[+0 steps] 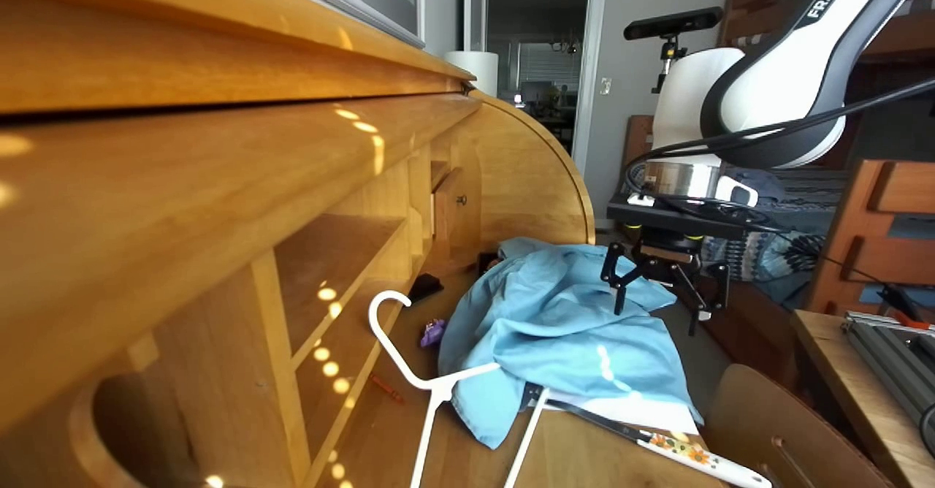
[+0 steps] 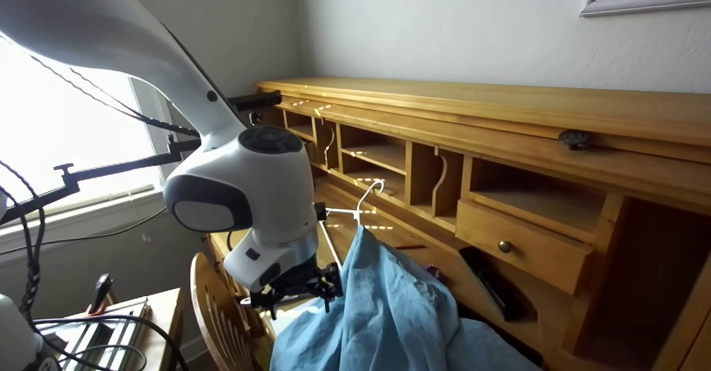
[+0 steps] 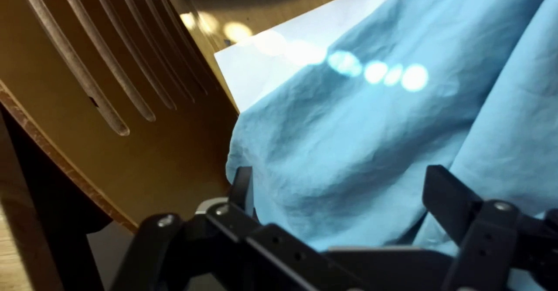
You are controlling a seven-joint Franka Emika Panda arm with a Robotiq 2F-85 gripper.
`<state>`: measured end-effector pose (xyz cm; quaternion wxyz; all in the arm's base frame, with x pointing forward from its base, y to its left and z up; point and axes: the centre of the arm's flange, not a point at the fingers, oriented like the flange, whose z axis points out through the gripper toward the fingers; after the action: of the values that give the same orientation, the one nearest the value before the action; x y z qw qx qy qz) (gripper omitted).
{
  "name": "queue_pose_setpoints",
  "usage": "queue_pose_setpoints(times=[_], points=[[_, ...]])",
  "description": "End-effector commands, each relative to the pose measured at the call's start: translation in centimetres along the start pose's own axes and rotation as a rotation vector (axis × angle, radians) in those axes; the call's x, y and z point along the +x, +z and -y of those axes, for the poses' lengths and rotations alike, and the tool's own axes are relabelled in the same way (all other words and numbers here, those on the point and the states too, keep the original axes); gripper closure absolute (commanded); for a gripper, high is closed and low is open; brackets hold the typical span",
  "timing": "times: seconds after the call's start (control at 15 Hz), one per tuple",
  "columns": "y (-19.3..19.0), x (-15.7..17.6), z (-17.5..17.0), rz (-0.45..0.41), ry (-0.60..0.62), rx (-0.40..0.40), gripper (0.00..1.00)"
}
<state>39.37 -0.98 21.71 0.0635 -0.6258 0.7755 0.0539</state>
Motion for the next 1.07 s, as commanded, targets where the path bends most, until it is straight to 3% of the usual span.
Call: queue_pose_setpoints(times=[0.0, 0.47, 0.53, 0.6, 1.0], points=[[2.7, 0.9, 0.7, 0.009, 0.116, -0.015, 0.00], [5.8, 2.4, 2.8, 0.013, 0.226, -0.002, 0.00], [6.1, 2.3, 3.1, 0.012, 0.232, -0.001, 0.10], [6.3, 2.2, 3.2, 0.011, 0.235, 0.000, 0.26], [7.1, 2.1, 3.8, 0.003, 0.238, 0.002, 0.70]])
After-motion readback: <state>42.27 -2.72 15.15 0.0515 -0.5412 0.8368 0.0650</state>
